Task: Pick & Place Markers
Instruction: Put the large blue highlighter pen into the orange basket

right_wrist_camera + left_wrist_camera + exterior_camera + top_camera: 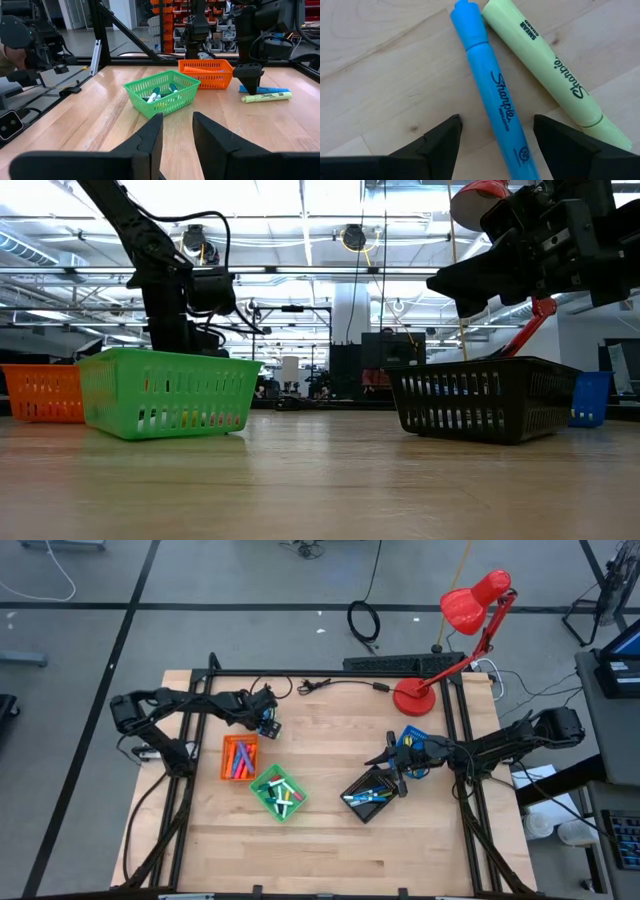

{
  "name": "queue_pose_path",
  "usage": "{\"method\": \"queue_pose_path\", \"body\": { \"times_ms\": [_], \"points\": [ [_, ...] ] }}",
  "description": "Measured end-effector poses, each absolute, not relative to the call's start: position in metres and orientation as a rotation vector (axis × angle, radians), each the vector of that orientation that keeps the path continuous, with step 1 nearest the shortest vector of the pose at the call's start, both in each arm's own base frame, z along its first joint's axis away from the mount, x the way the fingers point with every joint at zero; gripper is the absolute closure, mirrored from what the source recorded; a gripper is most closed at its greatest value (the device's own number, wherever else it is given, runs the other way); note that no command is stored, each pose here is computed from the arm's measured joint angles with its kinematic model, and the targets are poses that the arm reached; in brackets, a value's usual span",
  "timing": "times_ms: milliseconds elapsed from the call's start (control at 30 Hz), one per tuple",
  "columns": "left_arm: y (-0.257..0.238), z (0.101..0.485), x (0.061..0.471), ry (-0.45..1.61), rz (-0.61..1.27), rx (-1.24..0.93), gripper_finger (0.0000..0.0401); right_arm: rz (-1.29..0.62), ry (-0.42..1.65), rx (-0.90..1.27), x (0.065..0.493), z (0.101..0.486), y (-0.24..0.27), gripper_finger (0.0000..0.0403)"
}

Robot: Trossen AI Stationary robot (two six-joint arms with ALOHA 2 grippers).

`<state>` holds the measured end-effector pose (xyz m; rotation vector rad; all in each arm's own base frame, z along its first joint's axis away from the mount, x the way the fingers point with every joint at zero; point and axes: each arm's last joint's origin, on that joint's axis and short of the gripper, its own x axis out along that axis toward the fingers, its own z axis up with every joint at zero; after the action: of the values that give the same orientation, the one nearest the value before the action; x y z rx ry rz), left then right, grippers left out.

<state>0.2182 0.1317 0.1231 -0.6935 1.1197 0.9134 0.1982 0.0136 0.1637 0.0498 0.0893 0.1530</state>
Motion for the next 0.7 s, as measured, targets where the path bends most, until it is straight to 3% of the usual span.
{"method": "queue_pose_path", "body": {
  "times_ms": [700],
  "points": [
    [0.1308, 0.1227, 0.2187, 1.118, 0.92, -0.681, 0.0146, 0.153, 0.089, 0.05, 0.1982, 0.1637, 0.0136, 0.0309]
  ]
}}
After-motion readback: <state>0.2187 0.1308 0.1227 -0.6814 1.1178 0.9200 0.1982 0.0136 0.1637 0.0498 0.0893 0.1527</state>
